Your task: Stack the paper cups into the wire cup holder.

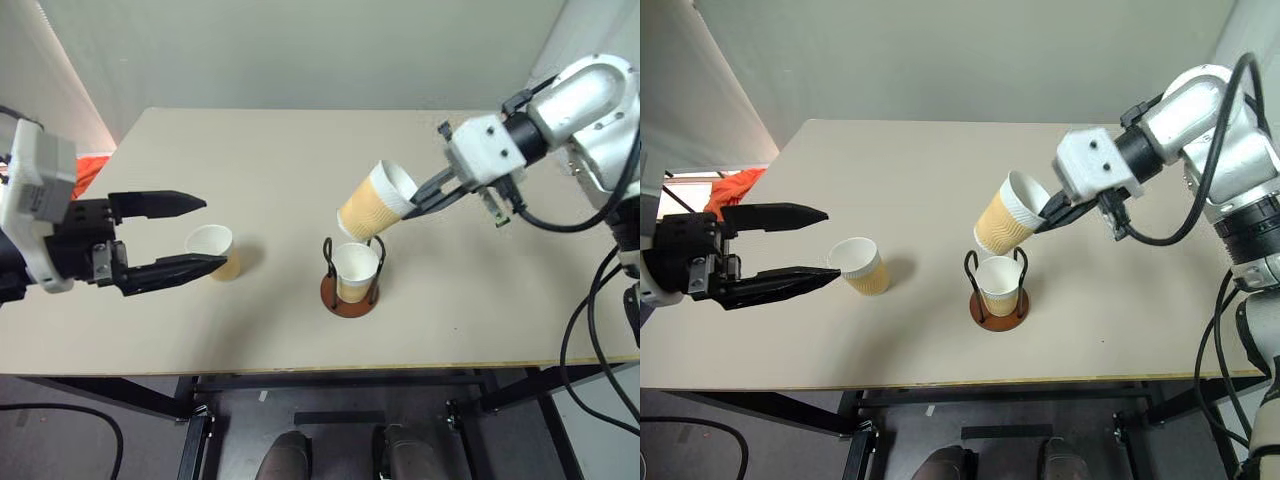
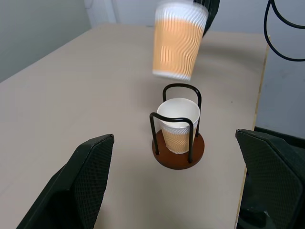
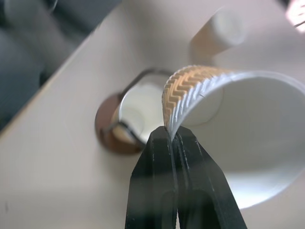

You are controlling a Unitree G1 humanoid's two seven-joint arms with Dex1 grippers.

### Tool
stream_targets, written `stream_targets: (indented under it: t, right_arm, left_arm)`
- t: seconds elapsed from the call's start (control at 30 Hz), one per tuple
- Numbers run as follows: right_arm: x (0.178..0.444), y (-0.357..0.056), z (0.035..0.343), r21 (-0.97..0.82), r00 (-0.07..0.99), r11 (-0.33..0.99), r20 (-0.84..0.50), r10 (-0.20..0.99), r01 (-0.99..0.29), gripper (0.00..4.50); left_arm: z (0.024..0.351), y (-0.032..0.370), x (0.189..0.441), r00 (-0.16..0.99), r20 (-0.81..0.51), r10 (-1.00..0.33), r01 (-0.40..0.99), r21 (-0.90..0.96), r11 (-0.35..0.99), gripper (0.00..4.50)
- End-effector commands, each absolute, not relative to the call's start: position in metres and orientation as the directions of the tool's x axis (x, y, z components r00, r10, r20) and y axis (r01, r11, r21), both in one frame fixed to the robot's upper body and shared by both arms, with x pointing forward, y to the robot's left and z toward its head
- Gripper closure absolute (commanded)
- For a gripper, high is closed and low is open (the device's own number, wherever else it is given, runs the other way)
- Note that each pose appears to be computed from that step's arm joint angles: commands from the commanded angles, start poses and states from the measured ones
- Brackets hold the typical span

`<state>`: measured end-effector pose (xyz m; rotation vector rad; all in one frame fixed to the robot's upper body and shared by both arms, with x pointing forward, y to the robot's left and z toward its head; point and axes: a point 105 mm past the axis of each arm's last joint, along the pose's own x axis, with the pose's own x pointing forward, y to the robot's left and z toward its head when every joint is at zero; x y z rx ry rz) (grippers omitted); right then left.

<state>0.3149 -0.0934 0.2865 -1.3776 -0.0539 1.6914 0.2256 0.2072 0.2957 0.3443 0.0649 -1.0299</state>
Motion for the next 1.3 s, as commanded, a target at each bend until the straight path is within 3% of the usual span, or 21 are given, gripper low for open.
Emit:
stream_targets:
  t: [0.03,0.4,0.87,0.97,1.2,1.3]
  right_arm:
    - [0.313,-0.086,0.291,-0.564,0.088,-0.677,-0.795,0.601,-0.473,4.46]
    - [0.318,-0.088,0.279,-0.459,0.125,-0.835,-0.888,0.442,-0.303,4.46]
    - [0.312,-0.075,0.282,-0.469,0.088,-0.85,-0.882,0.462,-0.238,4.46]
    - [0.313,-0.077,0.281,-0.465,0.093,-0.85,-0.885,0.457,-0.246,3.87]
    - [0.305,-0.073,0.285,-0.485,0.051,-0.835,-0.87,0.49,-0.259,1.55]
    - [0.303,-0.066,0.296,-0.544,0.021,-0.782,-0.825,0.565,-0.304,0.52]
  left_arm:
    - [0.304,0.207,0.226,0.525,-0.205,-0.826,0.839,0.29,0.461,0.0]
    - [0.301,0.204,0.222,0.526,-0.206,-0.825,0.838,0.29,0.463,0.0]
    - [0.3,0.204,0.221,0.545,-0.201,-0.814,0.826,0.295,0.48,0.0]
    - [0.3,0.205,0.221,0.546,-0.201,-0.814,0.826,0.296,0.481,0.0]
    - [0.299,0.205,0.222,0.545,-0.203,-0.814,0.826,0.295,0.479,0.0]
    - [0.297,0.21,0.224,0.567,-0.226,-0.792,0.814,0.302,0.496,0.0]
